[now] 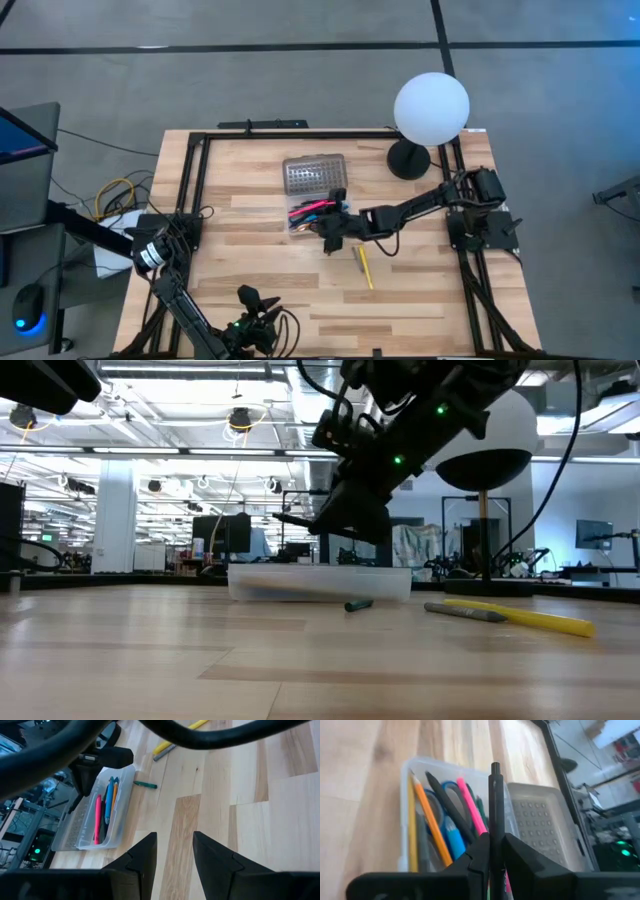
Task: Pick & place school supplies into a supply box
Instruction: Put the black pen into the gray supply box
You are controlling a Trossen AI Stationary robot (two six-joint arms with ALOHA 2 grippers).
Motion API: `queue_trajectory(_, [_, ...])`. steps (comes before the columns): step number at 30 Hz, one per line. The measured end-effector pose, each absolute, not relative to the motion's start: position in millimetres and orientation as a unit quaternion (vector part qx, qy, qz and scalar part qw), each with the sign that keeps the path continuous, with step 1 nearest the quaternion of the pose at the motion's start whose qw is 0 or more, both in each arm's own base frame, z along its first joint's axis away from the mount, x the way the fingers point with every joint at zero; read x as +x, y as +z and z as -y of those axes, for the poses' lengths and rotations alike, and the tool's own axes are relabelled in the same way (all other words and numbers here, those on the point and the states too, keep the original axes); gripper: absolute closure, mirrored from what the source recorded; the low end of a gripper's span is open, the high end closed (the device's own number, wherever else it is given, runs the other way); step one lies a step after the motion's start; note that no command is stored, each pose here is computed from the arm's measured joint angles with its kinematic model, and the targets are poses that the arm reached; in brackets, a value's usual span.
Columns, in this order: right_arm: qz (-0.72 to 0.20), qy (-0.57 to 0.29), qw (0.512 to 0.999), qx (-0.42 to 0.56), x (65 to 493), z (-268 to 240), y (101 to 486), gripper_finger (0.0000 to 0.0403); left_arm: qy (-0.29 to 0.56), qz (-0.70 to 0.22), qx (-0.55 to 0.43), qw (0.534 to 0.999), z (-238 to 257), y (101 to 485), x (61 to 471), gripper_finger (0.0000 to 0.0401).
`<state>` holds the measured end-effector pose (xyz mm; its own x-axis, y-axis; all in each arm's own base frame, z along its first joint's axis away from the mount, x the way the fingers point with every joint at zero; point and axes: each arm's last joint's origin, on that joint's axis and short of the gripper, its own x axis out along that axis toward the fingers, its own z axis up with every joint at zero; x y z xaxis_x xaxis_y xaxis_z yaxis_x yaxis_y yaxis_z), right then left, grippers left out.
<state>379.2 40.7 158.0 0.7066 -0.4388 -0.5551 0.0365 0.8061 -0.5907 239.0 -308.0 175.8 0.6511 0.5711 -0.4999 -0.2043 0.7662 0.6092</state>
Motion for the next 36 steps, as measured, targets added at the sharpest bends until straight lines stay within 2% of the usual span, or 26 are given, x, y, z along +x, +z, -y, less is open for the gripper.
queue_trajectory(36, [-0.351,-0.103,0.891,-0.268,380.5,-42.7,158.2,0.0355,0.222,-0.354,0.259,0.871,308.0,175.8,238.9,0.0280])
